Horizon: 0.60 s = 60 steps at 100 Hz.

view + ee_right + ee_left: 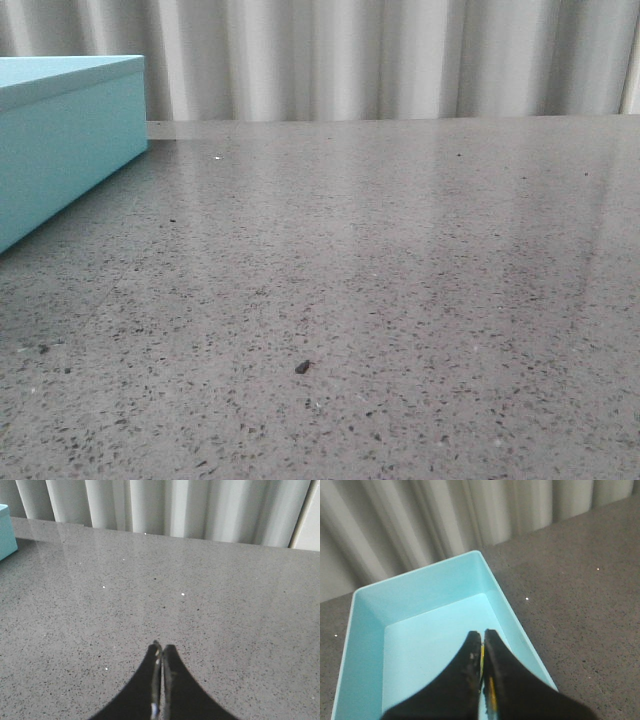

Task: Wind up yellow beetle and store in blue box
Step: 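Raise the empty left gripper up out of the box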

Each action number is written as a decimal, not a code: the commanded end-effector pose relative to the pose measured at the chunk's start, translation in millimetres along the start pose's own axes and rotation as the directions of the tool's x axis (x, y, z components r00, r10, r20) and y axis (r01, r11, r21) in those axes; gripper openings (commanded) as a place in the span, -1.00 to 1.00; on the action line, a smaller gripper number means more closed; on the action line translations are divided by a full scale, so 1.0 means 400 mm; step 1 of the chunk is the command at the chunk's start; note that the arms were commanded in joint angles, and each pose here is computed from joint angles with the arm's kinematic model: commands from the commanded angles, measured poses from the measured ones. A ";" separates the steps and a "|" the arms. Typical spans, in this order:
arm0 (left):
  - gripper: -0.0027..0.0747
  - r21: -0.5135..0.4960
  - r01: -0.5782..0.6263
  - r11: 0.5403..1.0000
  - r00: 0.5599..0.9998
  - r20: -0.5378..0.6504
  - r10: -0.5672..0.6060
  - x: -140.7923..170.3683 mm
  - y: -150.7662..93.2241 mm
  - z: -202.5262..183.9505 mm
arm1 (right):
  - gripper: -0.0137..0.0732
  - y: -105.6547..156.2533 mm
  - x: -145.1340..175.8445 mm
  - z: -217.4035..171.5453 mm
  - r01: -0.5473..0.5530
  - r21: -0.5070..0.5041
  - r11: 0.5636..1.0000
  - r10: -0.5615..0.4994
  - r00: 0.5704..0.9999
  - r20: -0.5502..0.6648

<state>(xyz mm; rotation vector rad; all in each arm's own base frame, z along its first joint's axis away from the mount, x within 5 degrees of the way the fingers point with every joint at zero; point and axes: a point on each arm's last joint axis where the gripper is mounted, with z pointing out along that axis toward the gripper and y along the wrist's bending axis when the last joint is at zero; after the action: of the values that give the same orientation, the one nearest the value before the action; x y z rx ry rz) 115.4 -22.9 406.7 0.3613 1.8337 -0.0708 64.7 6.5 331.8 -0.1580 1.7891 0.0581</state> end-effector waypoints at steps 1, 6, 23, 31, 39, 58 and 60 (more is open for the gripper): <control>-0.99 -0.042 0.020 0.999 0.989 0.145 -0.014 0.006 -0.004 -0.040 | -0.83 0.000 -0.018 -0.011 0.027 -0.001 1.000 -0.026 0.991 0.131; -0.99 -0.048 0.020 0.999 0.986 0.169 -0.012 0.032 -0.014 -0.064 | -0.83 0.001 -0.007 -0.014 0.029 -0.002 1.000 -0.028 0.989 0.145; -0.99 -0.068 0.011 0.998 0.973 0.230 0.005 0.121 -0.041 -0.122 | -0.83 0.002 0.035 -0.024 0.036 0.001 0.999 -0.035 0.981 0.192; -0.99 -0.082 0.012 0.997 0.963 0.269 0.011 0.150 -0.049 -0.140 | -0.83 0.002 0.053 -0.034 0.035 0.001 0.999 -0.034 0.977 0.212; -0.99 -0.097 0.013 0.995 0.948 0.317 0.019 0.179 -0.056 -0.159 | -0.83 0.002 0.068 -0.042 0.034 0.002 0.999 -0.033 0.974 0.226; -0.99 -0.109 0.010 0.994 0.930 0.367 0.031 0.235 -0.072 -0.184 | -0.83 0.002 0.103 -0.050 0.035 0.006 0.999 -0.036 0.970 0.239; -0.99 -0.110 0.010 0.994 0.929 0.368 0.032 0.239 -0.073 -0.185 | -0.83 0.002 0.107 -0.050 0.035 0.006 0.999 -0.036 0.970 0.239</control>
<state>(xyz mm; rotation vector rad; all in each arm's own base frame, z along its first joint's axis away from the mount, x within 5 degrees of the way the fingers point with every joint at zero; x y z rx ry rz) 20.1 -15.1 325.4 0.3008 1.5566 -0.0287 38.5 1.5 284.7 -0.1598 1.6460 0.0600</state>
